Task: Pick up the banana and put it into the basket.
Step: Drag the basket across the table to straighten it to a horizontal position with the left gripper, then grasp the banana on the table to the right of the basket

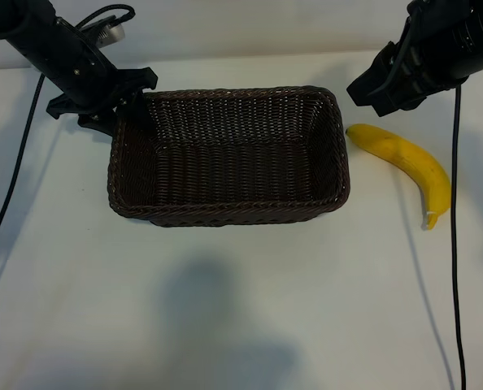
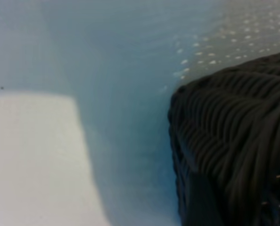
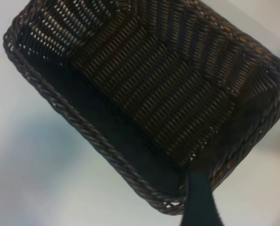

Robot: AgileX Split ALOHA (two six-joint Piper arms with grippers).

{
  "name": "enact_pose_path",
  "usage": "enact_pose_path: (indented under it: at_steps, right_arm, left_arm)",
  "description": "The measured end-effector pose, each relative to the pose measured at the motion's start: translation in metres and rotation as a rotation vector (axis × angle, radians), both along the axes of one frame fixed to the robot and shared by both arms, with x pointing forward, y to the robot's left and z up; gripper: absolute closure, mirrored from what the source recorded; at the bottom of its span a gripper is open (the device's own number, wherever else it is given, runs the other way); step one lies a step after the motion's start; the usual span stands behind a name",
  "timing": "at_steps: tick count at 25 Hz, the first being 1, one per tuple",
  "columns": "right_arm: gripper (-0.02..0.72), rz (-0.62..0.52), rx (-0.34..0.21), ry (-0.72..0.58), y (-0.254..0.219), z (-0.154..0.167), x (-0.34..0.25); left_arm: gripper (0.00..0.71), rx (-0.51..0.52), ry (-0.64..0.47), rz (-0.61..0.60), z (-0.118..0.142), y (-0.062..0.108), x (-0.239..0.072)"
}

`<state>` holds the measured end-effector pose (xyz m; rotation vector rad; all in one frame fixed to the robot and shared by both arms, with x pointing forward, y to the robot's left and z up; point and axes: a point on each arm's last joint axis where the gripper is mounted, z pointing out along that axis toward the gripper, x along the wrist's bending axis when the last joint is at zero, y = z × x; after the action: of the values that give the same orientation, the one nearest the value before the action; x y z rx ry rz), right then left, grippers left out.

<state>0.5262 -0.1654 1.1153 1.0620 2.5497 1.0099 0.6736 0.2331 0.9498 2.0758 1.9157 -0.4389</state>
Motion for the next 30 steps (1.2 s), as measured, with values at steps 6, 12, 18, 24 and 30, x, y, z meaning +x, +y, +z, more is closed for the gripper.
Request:
enact_pose_path:
  at_steps: [6, 12, 18, 24, 30]
  right_arm:
    - [0.233, 0.000, 0.001, 0.000, 0.000, 0.000, 0.000]
    - [0.233, -0.002, 0.002, -0.003, 0.000, 0.000, 0.000]
    - [0.233, -0.015, 0.010, -0.006, 0.000, 0.001, 0.001]
    - [0.233, -0.003, -0.005, -0.022, 0.000, 0.001, 0.002]
    - [0.233, 0.065, -0.260, 0.031, -0.014, -0.018, 0.002]
  left_arm:
    - [0.215, 0.001, 0.041, -0.005, 0.008, 0.005, -0.006]
    - [0.215, 0.085, -0.066, 0.040, 0.055, 0.030, -0.014]
    - [0.215, -0.010, -0.154, 0.022, 0.097, 0.034, -0.046]
    - [0.214, -0.134, -0.118, -0.067, 0.087, 0.028, -0.088]
    - [0.214, -0.152, -0.111, -0.092, 0.083, 0.026, -0.106]
